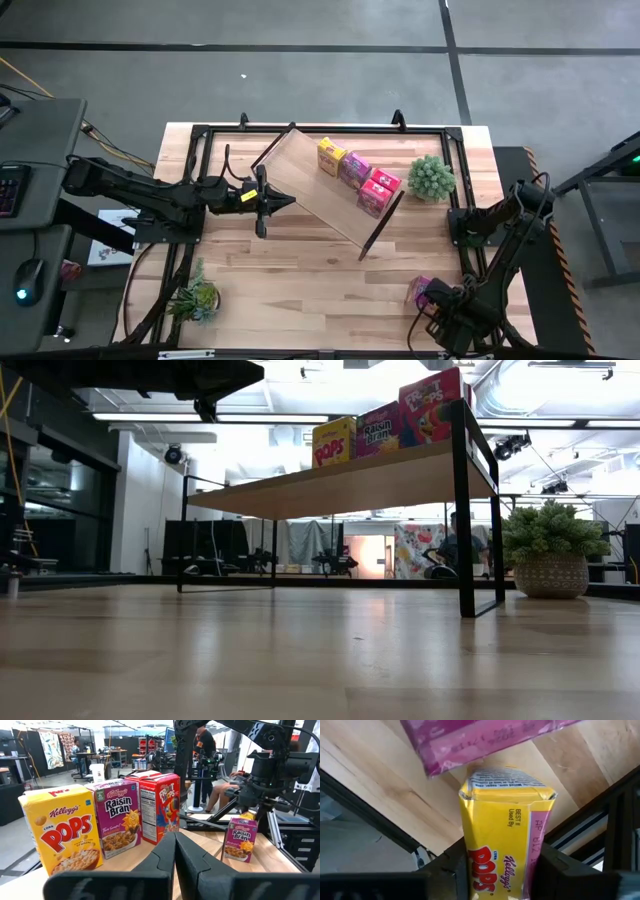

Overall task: Stack cereal on shelf
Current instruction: Put the yellow cereal box on the shelf

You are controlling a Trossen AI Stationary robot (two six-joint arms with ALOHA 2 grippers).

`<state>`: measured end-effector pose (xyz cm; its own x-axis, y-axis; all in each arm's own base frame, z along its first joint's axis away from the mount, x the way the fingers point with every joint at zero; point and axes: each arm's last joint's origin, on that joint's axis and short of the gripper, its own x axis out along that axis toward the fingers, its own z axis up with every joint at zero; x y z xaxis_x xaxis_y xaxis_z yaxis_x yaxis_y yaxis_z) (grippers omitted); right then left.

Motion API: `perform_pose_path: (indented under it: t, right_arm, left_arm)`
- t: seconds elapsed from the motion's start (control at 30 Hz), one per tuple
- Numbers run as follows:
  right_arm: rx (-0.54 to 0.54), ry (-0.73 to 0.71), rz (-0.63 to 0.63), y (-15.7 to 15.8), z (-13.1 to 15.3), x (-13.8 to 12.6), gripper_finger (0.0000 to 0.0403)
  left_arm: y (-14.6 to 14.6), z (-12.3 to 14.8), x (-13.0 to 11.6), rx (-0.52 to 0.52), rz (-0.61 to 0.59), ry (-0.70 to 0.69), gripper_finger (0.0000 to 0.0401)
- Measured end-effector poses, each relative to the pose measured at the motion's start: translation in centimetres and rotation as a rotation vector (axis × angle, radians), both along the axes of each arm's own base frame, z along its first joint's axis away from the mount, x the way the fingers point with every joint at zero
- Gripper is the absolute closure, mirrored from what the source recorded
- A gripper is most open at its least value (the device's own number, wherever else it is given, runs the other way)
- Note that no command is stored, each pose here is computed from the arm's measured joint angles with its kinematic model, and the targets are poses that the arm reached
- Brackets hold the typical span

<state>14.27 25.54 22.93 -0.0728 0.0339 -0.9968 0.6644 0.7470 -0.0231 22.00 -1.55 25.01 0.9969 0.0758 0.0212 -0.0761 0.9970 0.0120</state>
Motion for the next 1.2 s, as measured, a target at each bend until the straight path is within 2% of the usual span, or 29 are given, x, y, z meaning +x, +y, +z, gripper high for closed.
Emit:
perform_pose_path:
  t: [0.13,0.3,0.4,0.47,0.57,0.63,0.73,0.83,0.9,1.07,1.2]
  right_arm:
    - [0.021,-0.008,0.01,-0.1,0.3,0.0,0.0273]
    - [0.104,-0.054,-0.001,-0.7,2.3,-0.4,0.0277]
    - [0.195,-0.1,-0.017,-1.3,4.0,-0.8,0.0277]
    - [0.292,-0.15,-0.044,-1.6,5.6,-1.0,0.0277]
    - [0.457,-0.296,-0.102,-2.1,8.2,-1.1,0.0277]
    - [0.555,-0.451,-0.138,-2.3,10.1,-1.2,0.0277]
    - [0.613,-0.684,-0.159,-3.2,12.3,-1.1,0.0277]
    - [0.515,-0.868,-0.11,-4.7,13.3,-0.5,0.0277]
    - [0.409,-0.953,-0.011,-5.8,13.5,0.5,0.0277]
    - [0.182,-1.071,0.217,-9.0,14.3,4.4,0.0277]
    - [0.007,-1.153,0.371,-12.0,17.2,7.4,0.0277]
  left_arm:
    - [0.0,0.0,0.0,-0.014,-0.001,-0.001,0.0401]
    - [0.0,0.0,0.0,-0.014,-0.001,-0.001,0.0401]
    - [0.0,0.0,0.0,-0.014,-0.001,-0.001,0.0401]
    - [0.0,0.0,0.0,-0.014,-0.001,-0.001,0.0401]
    - [0.0,0.0,0.0,-0.014,-0.001,-0.001,0.0401]
    - [0.0,0.0,0.0,-0.018,-0.002,-0.002,0.0401]
    - [0.0,0.0,0.0,-0.022,-0.013,-0.004,0.0401]
    - [-0.1,0.2,0.0,-0.023,-0.029,-0.019,0.0401]
    - [-0.1,0.3,0.0,-0.024,-0.034,-0.036,0.0401]
    - [-0.1,0.5,0.0,-0.025,-0.036,-0.048,0.0401]
    - [-0.1,0.5,0.0,-0.025,-0.036,-0.05,0.0401]
